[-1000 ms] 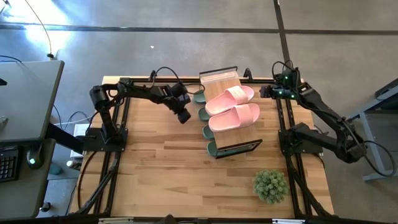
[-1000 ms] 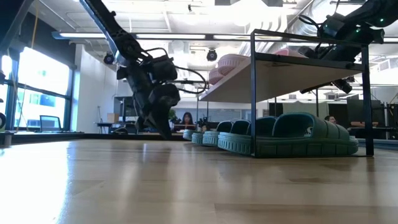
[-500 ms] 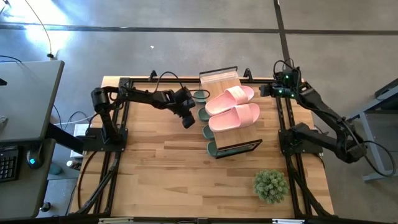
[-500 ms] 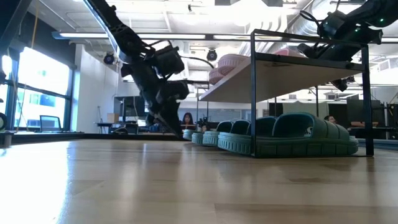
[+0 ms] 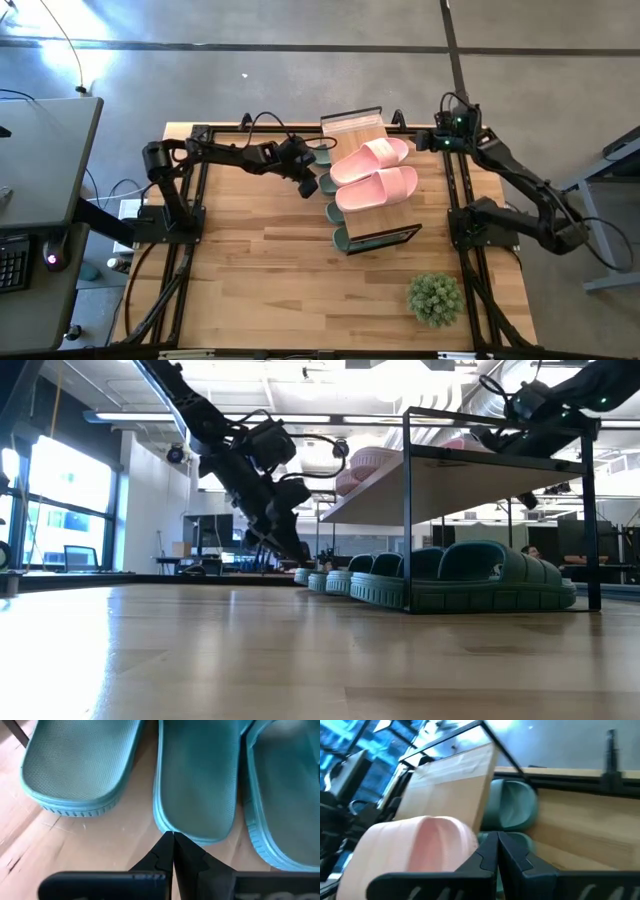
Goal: Pick and place slides into the shelf
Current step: Return to Home Position
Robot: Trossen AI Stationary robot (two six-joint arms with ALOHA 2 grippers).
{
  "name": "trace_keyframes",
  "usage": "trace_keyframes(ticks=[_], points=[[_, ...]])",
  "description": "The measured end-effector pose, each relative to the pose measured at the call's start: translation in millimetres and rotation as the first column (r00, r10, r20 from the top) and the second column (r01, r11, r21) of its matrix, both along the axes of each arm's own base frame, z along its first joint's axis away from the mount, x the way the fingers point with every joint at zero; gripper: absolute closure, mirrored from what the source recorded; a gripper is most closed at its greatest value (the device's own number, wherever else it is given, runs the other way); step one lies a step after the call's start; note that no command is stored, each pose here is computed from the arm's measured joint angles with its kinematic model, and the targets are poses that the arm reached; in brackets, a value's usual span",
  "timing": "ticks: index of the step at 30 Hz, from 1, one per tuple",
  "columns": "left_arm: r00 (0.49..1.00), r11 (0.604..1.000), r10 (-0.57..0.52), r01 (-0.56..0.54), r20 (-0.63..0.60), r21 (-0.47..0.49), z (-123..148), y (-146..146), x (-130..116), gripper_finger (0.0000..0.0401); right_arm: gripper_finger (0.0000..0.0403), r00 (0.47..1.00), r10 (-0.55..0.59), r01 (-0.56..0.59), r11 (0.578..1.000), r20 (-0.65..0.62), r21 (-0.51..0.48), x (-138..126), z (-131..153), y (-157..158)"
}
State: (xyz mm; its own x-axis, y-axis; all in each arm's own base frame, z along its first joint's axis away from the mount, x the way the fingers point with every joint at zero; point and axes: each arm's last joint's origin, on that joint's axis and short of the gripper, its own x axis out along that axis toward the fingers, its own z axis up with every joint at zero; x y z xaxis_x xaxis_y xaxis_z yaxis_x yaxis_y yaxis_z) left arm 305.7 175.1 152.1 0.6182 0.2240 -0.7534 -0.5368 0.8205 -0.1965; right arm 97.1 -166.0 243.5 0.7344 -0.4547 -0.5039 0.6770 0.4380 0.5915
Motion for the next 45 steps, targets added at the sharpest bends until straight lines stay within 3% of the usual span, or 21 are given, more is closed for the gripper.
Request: trace_keyframes(ticks=[6,19,34,45], points=[[1.0,1.0,0.0,0.0,0.005,0.003,1,0,0,0.0401,0.0403,0.997,0.071,-0.072,0.996,0.033,0.045,10,-8,-7],[1.0,1.0,-0.001,0.001,0.007,0.002,1,0,0,0.0401,0.0403,0.994,0.109,-0.107,0.99,-0.02,0.087,11,-12,3],[0.999,0.998,0.033,-0.033,-0.001,0.051,5,1,-1,0.0401,0.0403,0.998,0.018,-0.016,1.0,-0.055,0.02,-1,2,19],[0.997,0.99,0.031,-0.04,0.066,0.135,46,-4,-12,0.0401,0.0403,0.998,-0.063,0.061,0.996,-0.021,-0.07,-13,19,36]])
